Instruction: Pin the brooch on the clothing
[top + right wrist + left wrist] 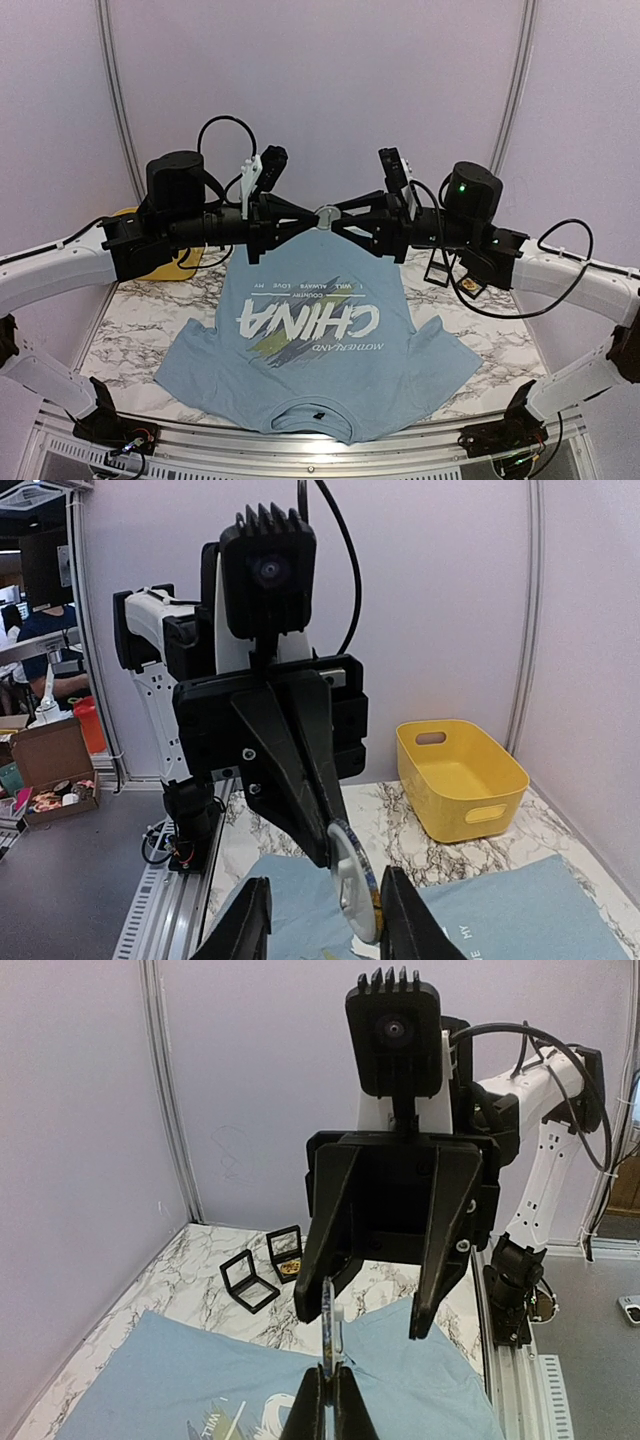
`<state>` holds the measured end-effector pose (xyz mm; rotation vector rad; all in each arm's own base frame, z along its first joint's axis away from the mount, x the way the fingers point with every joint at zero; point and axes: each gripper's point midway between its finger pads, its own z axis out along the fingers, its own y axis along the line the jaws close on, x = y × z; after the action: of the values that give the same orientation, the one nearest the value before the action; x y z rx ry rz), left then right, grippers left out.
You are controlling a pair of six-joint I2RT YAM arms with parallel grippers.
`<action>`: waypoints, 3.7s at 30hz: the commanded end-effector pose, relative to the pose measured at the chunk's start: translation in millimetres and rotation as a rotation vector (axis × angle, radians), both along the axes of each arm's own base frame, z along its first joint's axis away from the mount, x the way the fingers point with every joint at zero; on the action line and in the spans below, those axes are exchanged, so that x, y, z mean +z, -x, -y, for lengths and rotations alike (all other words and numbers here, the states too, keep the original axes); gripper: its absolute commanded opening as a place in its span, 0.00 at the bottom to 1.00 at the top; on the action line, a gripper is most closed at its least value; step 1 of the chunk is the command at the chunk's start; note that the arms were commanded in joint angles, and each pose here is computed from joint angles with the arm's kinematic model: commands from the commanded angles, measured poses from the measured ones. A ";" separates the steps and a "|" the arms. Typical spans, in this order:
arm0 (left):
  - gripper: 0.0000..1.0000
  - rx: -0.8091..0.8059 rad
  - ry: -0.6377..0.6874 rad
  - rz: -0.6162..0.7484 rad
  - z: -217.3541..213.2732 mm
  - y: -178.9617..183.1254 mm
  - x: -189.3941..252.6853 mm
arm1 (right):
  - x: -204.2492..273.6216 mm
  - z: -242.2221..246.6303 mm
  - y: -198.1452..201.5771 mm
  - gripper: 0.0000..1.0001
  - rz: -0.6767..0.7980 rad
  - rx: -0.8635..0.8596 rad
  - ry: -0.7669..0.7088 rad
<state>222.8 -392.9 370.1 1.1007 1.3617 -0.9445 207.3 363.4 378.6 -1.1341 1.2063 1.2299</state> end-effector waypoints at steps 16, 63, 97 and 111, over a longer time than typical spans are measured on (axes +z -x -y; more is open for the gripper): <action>0.00 -0.009 0.039 0.040 -1.3 1.6 16.0 | 3.6 -10.5 -4.0 0.00 0.011 -0.002 0.009; 0.00 -0.023 -0.006 0.114 -1.4 5.9 2.8 | 11.3 12.5 -17.2 0.30 0.155 -0.193 0.113; 0.99 0.453 -0.298 0.035 -7.6 -89.6 -100.2 | -121.5 125.2 -134.8 0.00 0.105 -1.089 0.545; 0.57 -0.114 -0.629 -0.060 95.0 11.4 -289.5 | -243.5 154.5 -94.7 0.00 0.095 -1.088 0.684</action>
<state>226.0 -462.3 97.0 1.5648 1.7544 -0.5422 299.4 201.9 113.1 -0.8469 1.9395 -0.1511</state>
